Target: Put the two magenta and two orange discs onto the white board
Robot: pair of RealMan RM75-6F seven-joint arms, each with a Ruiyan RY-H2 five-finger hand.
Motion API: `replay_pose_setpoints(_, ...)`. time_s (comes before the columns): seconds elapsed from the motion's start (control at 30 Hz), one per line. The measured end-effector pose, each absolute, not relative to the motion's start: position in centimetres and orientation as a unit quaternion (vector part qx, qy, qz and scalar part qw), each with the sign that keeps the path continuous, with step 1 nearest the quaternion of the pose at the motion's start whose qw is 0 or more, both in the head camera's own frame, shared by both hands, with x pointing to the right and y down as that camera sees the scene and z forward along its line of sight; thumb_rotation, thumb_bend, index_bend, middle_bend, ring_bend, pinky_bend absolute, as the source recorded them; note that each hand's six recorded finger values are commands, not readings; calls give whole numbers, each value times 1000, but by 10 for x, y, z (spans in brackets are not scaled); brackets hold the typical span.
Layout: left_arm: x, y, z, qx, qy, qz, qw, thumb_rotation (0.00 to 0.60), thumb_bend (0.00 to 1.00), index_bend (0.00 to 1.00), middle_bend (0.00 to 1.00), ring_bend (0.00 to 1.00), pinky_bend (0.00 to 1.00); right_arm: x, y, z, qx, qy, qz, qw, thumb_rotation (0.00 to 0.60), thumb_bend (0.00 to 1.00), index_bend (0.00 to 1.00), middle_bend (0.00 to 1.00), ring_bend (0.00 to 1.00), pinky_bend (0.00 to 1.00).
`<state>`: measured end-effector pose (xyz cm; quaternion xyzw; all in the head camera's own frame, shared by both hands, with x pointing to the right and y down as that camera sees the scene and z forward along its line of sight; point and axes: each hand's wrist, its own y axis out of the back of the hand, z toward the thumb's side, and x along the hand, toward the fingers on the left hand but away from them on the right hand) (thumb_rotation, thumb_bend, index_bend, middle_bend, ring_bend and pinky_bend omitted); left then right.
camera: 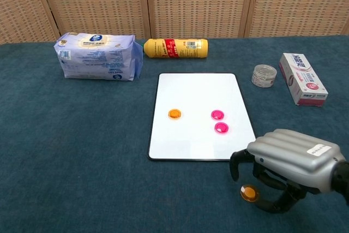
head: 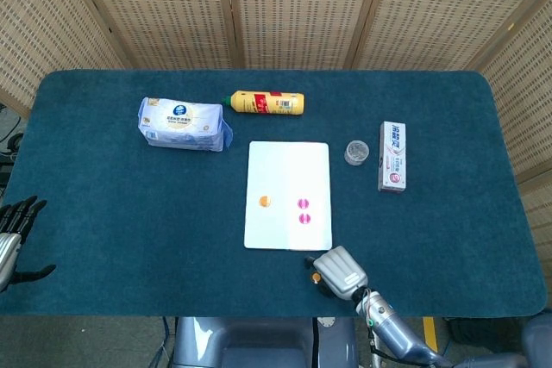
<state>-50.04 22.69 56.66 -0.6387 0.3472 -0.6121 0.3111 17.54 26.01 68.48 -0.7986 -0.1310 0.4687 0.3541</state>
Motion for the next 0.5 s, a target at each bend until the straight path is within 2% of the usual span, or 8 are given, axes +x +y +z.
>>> replay_pose_setpoints(0.5,-500,227,568,-638,345,-614,311,600,0,0,0,0,0,182,262,693,-794,-130,476,356,600,337,387,859,875,1000)
